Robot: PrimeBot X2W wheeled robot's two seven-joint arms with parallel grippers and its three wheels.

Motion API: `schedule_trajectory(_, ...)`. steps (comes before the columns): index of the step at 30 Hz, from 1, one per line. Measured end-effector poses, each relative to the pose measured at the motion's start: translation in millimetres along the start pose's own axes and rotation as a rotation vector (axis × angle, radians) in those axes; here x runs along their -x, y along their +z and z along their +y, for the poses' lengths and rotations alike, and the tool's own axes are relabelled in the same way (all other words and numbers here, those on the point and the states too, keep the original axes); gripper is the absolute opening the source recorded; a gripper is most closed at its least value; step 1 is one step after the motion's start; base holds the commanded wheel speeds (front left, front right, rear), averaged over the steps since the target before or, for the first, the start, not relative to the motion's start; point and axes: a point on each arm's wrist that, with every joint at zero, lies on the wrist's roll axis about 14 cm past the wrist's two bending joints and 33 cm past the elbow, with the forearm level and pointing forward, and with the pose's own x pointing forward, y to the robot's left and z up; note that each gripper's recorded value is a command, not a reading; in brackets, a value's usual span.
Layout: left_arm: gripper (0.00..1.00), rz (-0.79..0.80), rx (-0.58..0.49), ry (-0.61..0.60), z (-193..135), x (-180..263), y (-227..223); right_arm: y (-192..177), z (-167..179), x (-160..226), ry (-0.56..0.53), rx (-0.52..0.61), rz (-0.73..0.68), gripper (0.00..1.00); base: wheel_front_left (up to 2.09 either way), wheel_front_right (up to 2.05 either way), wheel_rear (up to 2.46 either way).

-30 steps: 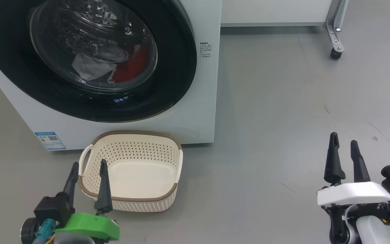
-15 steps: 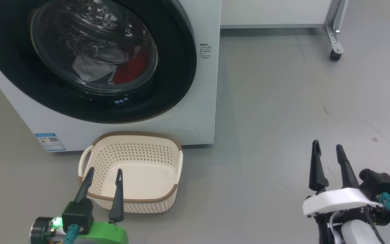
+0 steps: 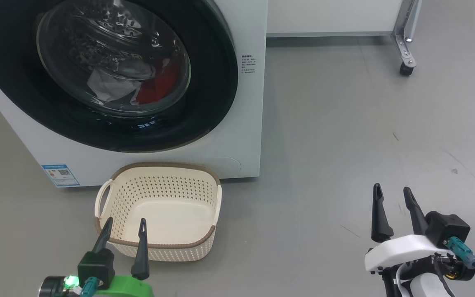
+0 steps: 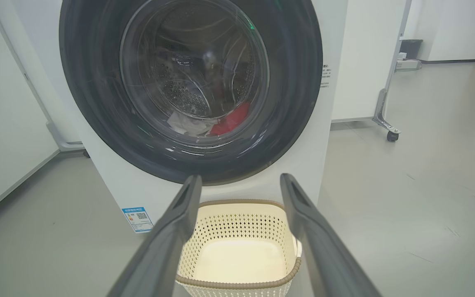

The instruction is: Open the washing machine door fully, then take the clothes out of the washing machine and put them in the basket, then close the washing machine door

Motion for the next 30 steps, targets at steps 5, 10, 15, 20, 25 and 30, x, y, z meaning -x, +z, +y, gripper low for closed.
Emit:
schedule_trajectory(5, 1.00, 0.018, -0.004, 0.004, 0, 1, -6, -3, -1, 1, -0.005, 0.002, 0.009, 1.00, 0.00, 0.00, 0.00)
schedule_trajectory(10, 1.00, 0.033, 0.002, 0.006, 0, 2, -10, -7, -2, 1, -0.011, 0.004, 0.022, 1.00, 0.00, 0.00, 0.00)
schedule_trajectory(15, 1.00, 0.041, 0.017, 0.013, 2, 2, -13, -6, -2, -1, -0.010, 0.005, 0.020, 1.00, 0.00, 0.00, 0.00)
schedule_trajectory(20, 1.00, 0.047, 0.016, 0.017, 2, 2, -14, -8, -3, -2, -0.014, 0.006, 0.026, 1.00, 0.00, 0.00, 0.00)
schedule_trajectory(25, 1.00, 0.049, 0.014, 0.020, 3, 2, -15, -6, -2, -3, -0.013, 0.006, 0.022, 1.00, 0.00, 0.00, 0.00)
schedule_trajectory(30, 1.00, 0.054, 0.013, 0.017, 2, 2, -16, -8, -3, -3, -0.016, 0.005, 0.027, 1.00, 0.00, 0.00, 0.00)
